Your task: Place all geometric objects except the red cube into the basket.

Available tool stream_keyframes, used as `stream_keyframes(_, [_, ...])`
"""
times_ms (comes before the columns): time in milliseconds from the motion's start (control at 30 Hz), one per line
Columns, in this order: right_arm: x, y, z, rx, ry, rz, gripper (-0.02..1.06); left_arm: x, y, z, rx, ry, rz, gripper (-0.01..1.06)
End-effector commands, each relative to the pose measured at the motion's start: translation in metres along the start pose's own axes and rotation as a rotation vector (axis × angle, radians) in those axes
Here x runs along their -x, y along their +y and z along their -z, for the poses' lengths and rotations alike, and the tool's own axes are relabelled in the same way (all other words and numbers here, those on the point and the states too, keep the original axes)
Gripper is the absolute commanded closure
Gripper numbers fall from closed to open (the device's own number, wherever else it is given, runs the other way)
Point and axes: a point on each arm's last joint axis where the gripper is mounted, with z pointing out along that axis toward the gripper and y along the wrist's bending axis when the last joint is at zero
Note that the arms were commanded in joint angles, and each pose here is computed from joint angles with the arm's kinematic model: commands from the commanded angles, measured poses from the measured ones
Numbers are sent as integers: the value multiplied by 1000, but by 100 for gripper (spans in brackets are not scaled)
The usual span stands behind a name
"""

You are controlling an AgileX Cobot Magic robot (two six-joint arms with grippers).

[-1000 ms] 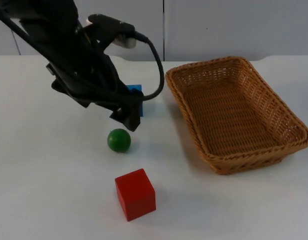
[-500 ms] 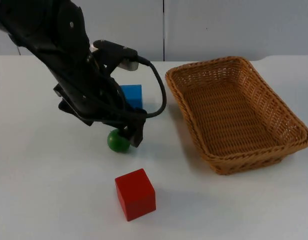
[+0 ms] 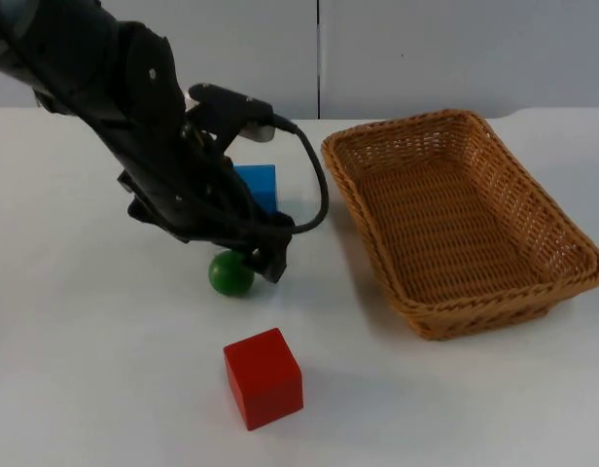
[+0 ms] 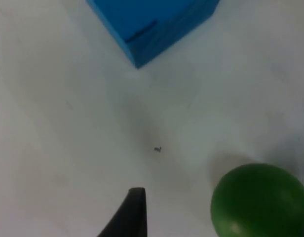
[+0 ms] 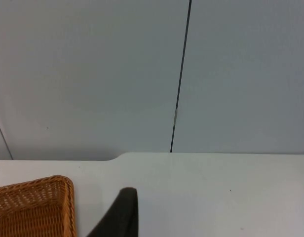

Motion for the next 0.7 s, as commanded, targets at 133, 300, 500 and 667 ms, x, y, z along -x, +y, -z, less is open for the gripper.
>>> stream_keyframes(133, [4,-1,3,-7,-25,4,-1,3,-2,-1,-7,-17,23,0])
stream_keyframes(300, [4,-1,3,-7,-25,4,-1,-3,-3,-11,-11,18,24,0])
stream_keyframes(500, [4,-2,3,-10,-25,7,-1,-3,-2,-12,-11,17,24,15])
stream_keyframes(667, [4,-2,3,-12,-27,9,-1,-3,-2,-12,-10,16,24,67])
